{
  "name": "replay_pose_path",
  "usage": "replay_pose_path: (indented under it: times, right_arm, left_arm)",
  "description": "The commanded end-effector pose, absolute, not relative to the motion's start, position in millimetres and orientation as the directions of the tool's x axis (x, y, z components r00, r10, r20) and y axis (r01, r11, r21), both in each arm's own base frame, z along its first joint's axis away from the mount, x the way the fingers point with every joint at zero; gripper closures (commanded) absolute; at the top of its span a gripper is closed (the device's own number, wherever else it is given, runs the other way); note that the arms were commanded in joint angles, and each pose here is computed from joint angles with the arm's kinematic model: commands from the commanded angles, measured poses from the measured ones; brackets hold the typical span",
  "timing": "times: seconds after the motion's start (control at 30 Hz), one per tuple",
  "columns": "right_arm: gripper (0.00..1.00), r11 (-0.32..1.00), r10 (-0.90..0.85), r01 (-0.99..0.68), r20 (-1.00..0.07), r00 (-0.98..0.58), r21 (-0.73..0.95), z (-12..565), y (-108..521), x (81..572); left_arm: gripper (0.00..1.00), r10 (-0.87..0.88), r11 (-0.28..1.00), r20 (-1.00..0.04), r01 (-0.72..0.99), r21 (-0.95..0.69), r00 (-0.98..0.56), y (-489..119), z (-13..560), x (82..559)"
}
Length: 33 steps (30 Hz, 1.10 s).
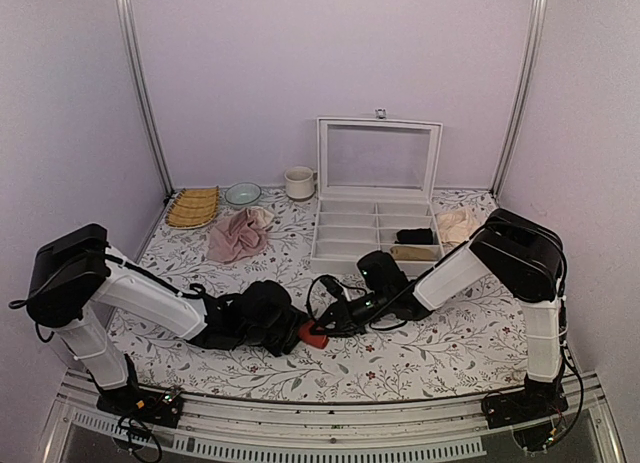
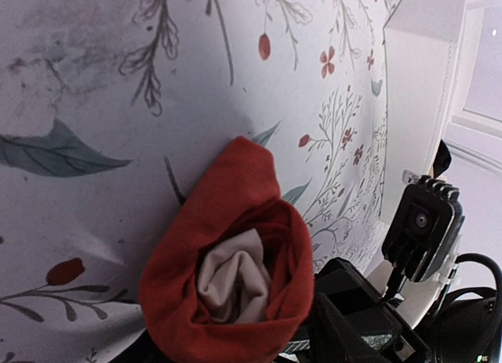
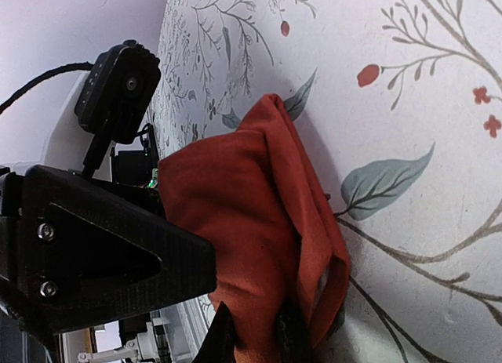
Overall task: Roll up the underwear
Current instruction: Pick up the underwear from the center of the board.
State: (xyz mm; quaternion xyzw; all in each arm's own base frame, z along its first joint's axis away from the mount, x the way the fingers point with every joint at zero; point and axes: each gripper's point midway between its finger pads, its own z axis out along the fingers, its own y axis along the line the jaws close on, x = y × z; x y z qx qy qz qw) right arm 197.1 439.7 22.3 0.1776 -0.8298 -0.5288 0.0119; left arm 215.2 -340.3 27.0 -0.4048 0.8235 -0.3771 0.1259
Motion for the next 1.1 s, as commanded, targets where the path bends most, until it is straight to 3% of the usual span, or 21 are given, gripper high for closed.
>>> replay_pose_path:
  times: [0.0, 0.37, 0.47, 0.63, 0.83, 0.93, 1.0, 1.07]
  right_arm:
    - [1.0, 0.527, -0.404, -0.129, 0.114, -0.908, 0.84, -31, 406, 131]
    - [1.0, 0.454, -0.454, -0.099, 0.134, -0.881, 0.886, -20, 414, 123]
    - [1.0, 0.451, -0.454, -0.096, 0.135, -0.881, 0.887, -20, 416, 125]
    - [1.0, 0.448, -0.452, -0.098, 0.131, -0.883, 0.888, -18, 419, 127]
    - [1.0, 0.449, -0.45, -0.102, 0.126, -0.884, 0.888, -19, 419, 127]
    - [1.0, 0.447, -0.452, -0.107, 0.121, -0.884, 0.888, -19, 419, 128]
    - [0.93, 0.439, -0.456, -0.117, 0.109, -0.883, 0.891, -16, 420, 128]
    - [0.75, 0.428, -0.457, -0.141, 0.079, -0.886, 0.893, -10, 420, 130]
  left_arm:
    - [0.52, -0.755, 0.499, 0.065, -0.637, -0.588, -0.652, -313, -24, 189]
    - [0.56, -0.739, 0.505, 0.077, -0.627, -0.593, -0.669, -315, -25, 187]
    - [0.69, -0.727, 0.513, 0.081, -0.618, -0.596, -0.681, -318, -25, 186]
    - [0.74, -0.721, 0.519, 0.091, -0.622, -0.586, -0.687, -318, -28, 183]
    - [0.99, -0.718, 0.52, 0.095, -0.623, -0.585, -0.689, -317, -28, 182]
    - [1.0, -0.718, 0.522, 0.093, -0.623, -0.583, -0.69, -316, -28, 182]
    - [1.0, -0.721, 0.523, 0.092, -0.625, -0.579, -0.687, -314, -28, 181]
    - [1.0, -0.722, 0.523, 0.089, -0.625, -0.579, -0.686, -312, -27, 182]
